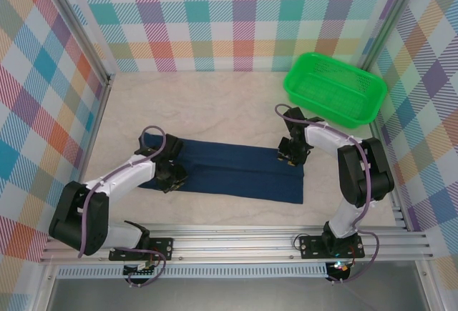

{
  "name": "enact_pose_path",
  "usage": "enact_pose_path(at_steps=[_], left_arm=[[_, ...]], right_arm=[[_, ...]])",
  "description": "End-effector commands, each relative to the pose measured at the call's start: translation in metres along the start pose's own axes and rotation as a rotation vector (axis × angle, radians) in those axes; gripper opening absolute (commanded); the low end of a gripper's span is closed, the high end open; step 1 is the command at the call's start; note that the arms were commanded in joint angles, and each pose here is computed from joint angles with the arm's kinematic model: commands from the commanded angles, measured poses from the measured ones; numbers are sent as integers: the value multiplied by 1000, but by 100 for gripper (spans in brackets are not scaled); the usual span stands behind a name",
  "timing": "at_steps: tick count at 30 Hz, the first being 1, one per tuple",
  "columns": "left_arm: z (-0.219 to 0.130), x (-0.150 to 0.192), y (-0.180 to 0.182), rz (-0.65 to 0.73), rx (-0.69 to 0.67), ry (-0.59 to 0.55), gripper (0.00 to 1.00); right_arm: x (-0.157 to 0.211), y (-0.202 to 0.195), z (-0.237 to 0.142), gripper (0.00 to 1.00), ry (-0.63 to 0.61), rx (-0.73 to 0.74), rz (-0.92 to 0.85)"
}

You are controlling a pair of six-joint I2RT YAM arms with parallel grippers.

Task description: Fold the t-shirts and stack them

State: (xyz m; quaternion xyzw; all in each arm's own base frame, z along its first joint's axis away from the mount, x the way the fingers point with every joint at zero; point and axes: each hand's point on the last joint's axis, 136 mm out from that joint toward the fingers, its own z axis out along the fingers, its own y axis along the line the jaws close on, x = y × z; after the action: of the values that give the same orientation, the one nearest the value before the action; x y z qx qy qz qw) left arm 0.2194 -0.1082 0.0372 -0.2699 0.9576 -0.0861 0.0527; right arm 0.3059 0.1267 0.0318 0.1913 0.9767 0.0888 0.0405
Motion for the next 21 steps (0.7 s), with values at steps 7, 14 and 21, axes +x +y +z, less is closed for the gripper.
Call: enact_pose_path(at_steps=[7,14,21], left_arm=[[-52,-11,-22,17,101,-107,40],[-38,-26,-31,-60,93,-103,13],[8,-24,-33,-73,33,-22,2]], right_arm=[[4,0,-12,33,-19,-14,-4],[4,5,-9,33,-14,-27,-16],[3,8,-5,31,-7,-32,-14]])
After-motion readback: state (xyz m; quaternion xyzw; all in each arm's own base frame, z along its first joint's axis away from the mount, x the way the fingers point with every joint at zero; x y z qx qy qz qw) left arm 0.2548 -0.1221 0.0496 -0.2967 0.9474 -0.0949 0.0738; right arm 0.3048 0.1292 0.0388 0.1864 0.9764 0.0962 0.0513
